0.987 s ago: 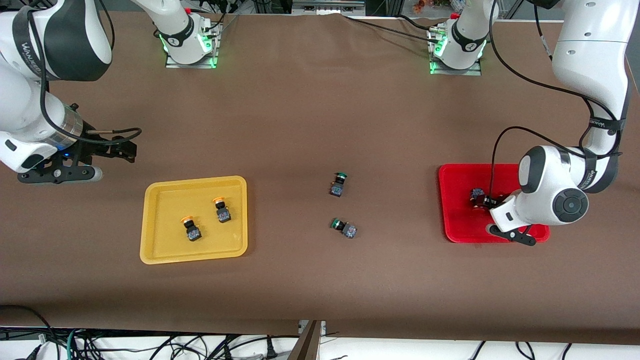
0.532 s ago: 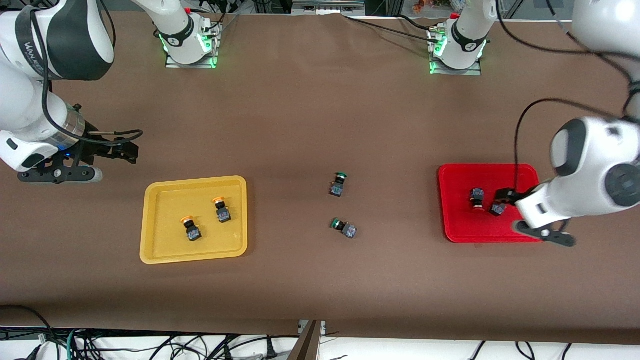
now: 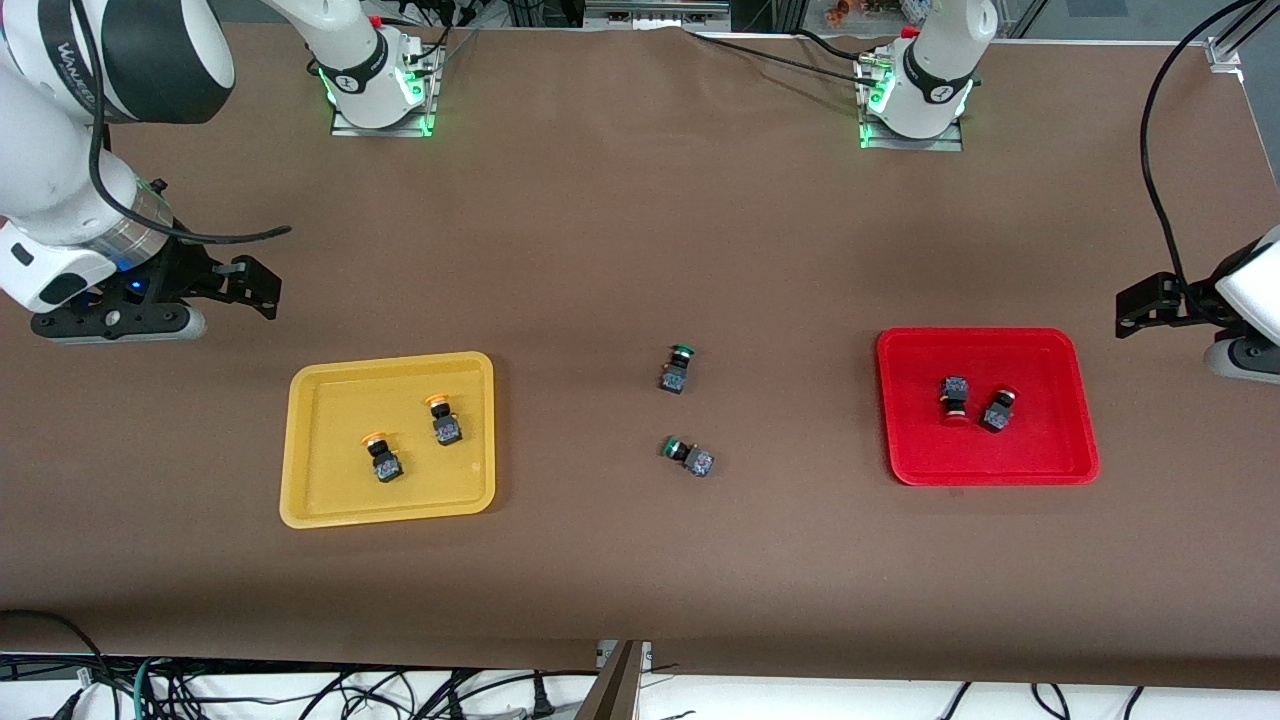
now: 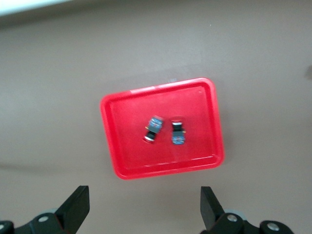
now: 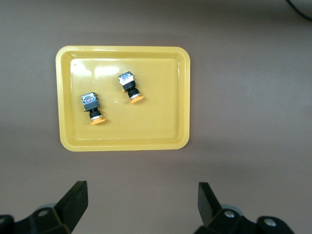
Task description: Place red and yellow buttons in trays
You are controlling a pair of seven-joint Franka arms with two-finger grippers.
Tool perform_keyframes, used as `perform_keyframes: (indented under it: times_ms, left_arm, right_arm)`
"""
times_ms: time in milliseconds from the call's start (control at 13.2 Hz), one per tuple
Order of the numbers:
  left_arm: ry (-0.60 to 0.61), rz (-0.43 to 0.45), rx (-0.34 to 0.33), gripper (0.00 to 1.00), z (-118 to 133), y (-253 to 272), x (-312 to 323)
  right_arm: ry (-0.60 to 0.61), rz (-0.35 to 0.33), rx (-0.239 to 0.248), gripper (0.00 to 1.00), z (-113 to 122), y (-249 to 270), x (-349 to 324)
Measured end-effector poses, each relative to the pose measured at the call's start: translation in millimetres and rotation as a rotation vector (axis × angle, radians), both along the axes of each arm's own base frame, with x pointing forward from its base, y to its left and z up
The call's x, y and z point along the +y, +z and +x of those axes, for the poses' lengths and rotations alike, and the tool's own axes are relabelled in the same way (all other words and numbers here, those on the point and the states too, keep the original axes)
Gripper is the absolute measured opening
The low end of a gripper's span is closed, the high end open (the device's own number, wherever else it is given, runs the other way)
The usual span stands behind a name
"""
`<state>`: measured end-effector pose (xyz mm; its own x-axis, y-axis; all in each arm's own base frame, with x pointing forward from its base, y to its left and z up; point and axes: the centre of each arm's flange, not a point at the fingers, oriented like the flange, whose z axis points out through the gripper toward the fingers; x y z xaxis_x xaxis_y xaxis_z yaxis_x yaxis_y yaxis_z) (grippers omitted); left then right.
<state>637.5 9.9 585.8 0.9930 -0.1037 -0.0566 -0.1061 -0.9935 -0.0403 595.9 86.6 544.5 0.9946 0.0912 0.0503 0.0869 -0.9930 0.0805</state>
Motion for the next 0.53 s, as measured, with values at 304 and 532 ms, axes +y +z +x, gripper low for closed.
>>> perform_keyframes:
  times_ms: [304,532]
  left_arm:
    - [0.039,-0.043,-0.06,1.0,-23.2,-3.8,-14.4]
    - [0.044,-0.029,-0.071,1.0,-61.2,-2.8,-15.1]
  right_arm:
    - [-0.001,-0.001,0.001,1.0,0.4,-0.9,-0.8]
    - [-0.002,-0.001,0.003,1.0,0.3,-1.0,-1.2]
